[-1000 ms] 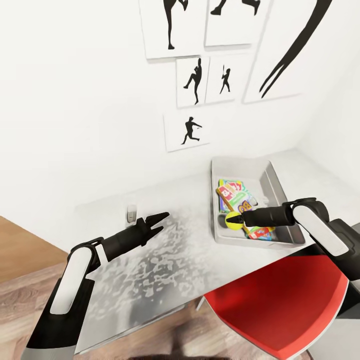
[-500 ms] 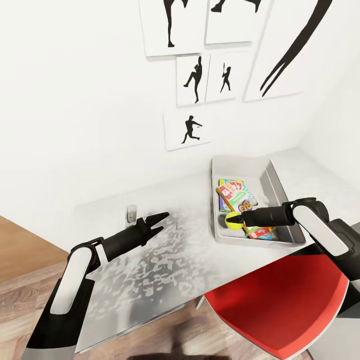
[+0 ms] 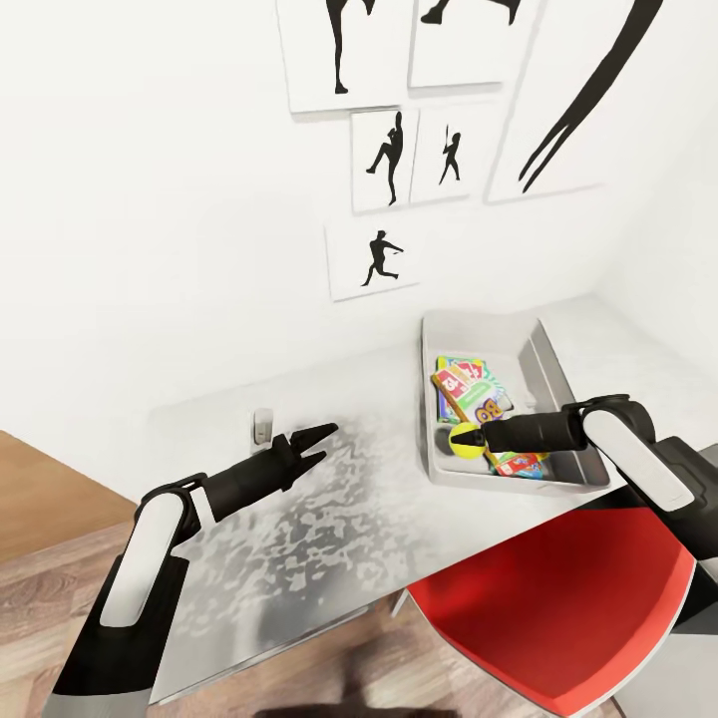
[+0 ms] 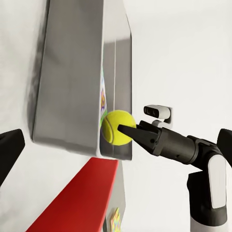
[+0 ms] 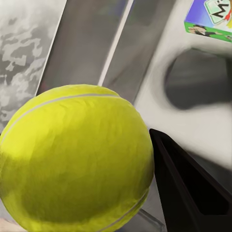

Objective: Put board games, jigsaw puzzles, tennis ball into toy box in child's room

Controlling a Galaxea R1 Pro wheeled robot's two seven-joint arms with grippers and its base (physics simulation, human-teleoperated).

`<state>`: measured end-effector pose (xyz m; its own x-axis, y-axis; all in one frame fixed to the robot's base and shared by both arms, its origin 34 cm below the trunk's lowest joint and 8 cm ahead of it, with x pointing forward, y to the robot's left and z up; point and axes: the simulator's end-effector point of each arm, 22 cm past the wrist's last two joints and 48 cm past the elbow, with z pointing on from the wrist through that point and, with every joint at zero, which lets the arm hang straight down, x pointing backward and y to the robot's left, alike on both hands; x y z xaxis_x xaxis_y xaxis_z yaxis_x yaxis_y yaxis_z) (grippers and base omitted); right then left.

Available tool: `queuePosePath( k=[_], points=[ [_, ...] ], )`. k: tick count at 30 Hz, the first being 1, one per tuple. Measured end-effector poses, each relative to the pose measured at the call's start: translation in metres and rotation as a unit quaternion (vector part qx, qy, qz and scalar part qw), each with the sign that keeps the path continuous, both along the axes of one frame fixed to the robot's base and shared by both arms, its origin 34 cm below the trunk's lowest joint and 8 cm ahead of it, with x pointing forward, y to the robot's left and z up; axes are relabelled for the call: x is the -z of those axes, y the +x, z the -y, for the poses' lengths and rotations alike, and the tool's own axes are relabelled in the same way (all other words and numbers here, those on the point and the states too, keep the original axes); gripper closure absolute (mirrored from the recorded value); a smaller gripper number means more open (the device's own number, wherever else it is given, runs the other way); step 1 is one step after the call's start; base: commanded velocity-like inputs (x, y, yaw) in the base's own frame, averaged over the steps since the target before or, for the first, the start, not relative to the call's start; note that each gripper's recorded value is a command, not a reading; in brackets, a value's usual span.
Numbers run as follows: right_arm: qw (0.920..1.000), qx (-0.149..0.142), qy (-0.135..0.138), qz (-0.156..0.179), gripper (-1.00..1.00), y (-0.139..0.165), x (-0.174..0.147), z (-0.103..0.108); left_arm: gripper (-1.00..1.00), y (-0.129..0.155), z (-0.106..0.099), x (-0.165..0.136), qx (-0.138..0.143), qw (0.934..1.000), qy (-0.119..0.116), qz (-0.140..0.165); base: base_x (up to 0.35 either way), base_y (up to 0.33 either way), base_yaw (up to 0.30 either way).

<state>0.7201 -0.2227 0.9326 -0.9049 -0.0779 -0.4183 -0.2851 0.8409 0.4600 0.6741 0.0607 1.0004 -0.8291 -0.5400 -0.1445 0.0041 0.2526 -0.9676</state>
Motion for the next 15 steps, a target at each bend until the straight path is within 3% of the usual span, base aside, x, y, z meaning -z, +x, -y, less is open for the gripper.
queuePosePath(
  k=[2,3,15],
  points=[
    [1.0,0.0,0.0,0.0,1.0,0.0,0.0,0.0,-1.0,0.0,0.0,0.0,0.0,1.0,0.0,0.0,0.0,0.0,0.0],
    [1.0,0.0,0.0,0.0,-1.0,0.0,0.0,0.0,-1.0,0.0,0.0,0.0,0.0,1.0,0.0,0.0,0.0,0.0,0.0],
    [0.9993,0.009,-0.035,0.006,-1.0,0.004,0.008,0.013,-1.0,0.0,0.0,0.0,0.0,1.0,-0.001,0.001,0.0,0.0,0.0]
  ],
)
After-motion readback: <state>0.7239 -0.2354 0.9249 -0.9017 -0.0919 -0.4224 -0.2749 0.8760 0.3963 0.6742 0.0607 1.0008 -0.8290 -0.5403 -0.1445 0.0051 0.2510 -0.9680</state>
